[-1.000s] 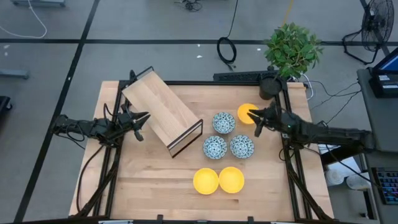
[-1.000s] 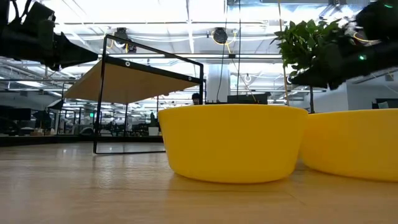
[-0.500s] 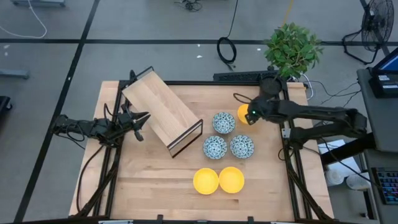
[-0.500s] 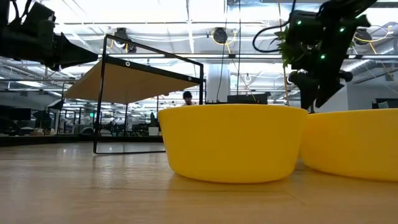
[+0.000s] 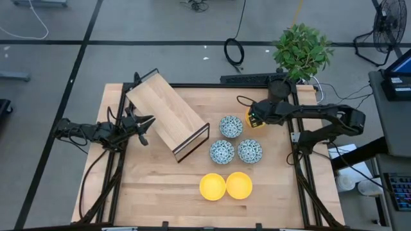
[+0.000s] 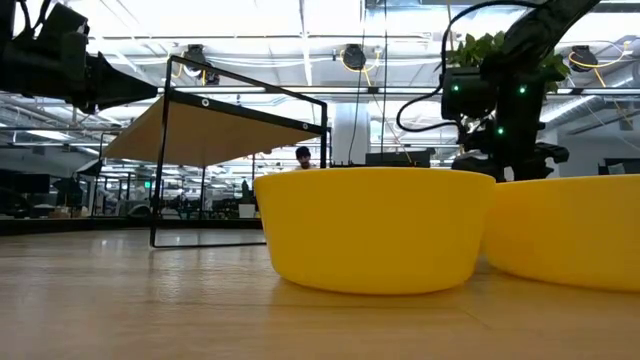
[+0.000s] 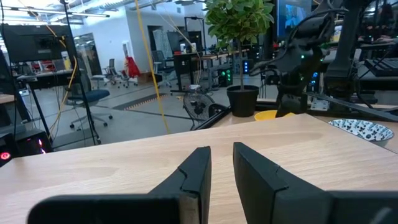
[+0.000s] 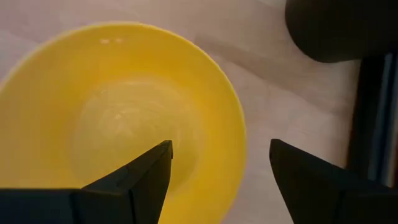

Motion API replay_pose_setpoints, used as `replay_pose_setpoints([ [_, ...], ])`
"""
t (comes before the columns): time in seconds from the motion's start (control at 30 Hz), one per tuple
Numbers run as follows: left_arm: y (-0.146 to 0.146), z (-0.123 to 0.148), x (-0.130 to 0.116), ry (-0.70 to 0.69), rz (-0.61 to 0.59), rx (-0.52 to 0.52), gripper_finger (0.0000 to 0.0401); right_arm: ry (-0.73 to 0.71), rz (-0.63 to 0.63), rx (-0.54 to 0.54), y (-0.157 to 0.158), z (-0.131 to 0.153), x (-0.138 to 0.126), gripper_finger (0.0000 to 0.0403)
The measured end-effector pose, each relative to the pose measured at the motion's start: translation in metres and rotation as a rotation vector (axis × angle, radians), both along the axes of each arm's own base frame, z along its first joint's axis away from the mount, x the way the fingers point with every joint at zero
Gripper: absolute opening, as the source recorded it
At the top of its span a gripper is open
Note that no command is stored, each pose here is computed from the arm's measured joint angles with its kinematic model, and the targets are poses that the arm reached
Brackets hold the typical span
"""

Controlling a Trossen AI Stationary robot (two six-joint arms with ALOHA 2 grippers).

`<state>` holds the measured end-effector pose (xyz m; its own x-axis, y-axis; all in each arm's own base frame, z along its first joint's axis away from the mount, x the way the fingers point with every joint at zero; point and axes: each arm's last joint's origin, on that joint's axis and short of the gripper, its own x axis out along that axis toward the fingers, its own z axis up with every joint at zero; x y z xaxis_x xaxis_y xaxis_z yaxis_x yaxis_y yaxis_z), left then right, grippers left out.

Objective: Pick & Place Mini bowls
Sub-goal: Put the top yellow bowl on the shelf

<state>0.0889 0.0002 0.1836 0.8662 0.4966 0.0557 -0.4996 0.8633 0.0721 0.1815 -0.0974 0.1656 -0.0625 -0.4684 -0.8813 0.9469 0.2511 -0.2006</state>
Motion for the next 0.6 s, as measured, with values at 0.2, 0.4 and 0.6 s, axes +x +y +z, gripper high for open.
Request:
replay_pose_setpoints([
  [0.2,0.000,0.000,0.000,0.000,0.000,0.000,0.0074,0.010,-0.032,0.008,-0.004,-0.007,-0.006,0.0255],
  [0.4,0.000,0.001,0.000,-0.006,-0.003,-0.001,0.0074,0.003,-0.042,0.029,-0.005,-0.021,-0.014,0.0232],
  [0.6,0.000,0.004,0.000,-0.067,-0.009,-0.044,0.0074,-0.032,0.014,0.059,-0.005,-0.030,-0.016,0.0143],
])
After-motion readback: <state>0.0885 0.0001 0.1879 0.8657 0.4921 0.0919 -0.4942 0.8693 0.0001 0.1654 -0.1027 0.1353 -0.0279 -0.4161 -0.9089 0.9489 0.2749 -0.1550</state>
